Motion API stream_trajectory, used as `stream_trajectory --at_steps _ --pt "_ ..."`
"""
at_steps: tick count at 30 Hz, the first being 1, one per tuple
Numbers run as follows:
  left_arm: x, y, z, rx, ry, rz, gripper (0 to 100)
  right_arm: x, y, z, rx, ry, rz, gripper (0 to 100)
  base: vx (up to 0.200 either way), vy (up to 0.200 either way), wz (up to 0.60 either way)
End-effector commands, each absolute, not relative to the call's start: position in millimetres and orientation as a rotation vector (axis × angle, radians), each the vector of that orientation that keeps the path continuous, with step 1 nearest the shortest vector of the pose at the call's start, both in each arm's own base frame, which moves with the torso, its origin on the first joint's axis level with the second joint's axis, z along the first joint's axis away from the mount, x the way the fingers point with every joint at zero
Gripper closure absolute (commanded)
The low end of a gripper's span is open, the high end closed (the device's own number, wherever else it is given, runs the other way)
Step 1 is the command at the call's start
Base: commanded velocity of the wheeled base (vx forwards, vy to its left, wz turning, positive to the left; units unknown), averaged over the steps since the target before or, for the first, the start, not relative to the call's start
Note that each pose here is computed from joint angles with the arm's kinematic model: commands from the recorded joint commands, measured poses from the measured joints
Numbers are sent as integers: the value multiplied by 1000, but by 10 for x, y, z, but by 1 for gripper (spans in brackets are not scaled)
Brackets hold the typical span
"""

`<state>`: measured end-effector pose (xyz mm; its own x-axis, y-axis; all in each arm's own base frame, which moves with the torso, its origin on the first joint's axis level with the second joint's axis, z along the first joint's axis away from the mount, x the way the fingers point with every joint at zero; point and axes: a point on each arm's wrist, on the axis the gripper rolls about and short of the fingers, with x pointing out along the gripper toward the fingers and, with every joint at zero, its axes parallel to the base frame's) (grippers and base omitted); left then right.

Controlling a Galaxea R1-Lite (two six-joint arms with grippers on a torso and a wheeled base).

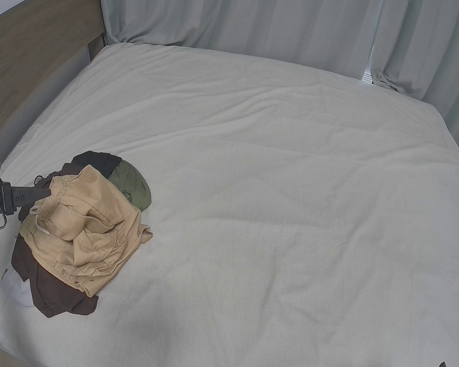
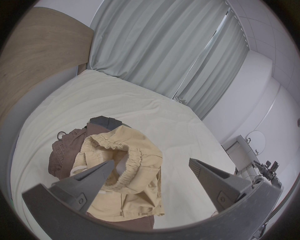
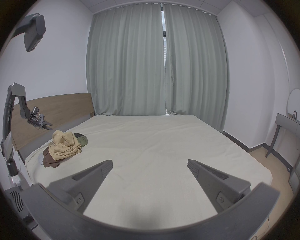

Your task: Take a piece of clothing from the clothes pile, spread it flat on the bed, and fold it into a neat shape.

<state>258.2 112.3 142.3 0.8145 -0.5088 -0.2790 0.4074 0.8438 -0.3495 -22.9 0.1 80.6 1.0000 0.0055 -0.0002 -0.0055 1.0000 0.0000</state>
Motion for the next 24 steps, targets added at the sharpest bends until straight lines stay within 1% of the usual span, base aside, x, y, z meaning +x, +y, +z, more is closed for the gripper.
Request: stream_trajectory --at_steps 1,10,24 --pt "2671 1167 1283 -301 397 -495 0 -228 1 753 0 2 6 0 0 0 0" --pt "2809 1063 1212 -294 408 -540 0 -228 1 753 0 2 6 0 0 0 0" --pt "2872 993 1149 -285 407 -576 0 -228 1 753 0 2 6 0 0 0 0"
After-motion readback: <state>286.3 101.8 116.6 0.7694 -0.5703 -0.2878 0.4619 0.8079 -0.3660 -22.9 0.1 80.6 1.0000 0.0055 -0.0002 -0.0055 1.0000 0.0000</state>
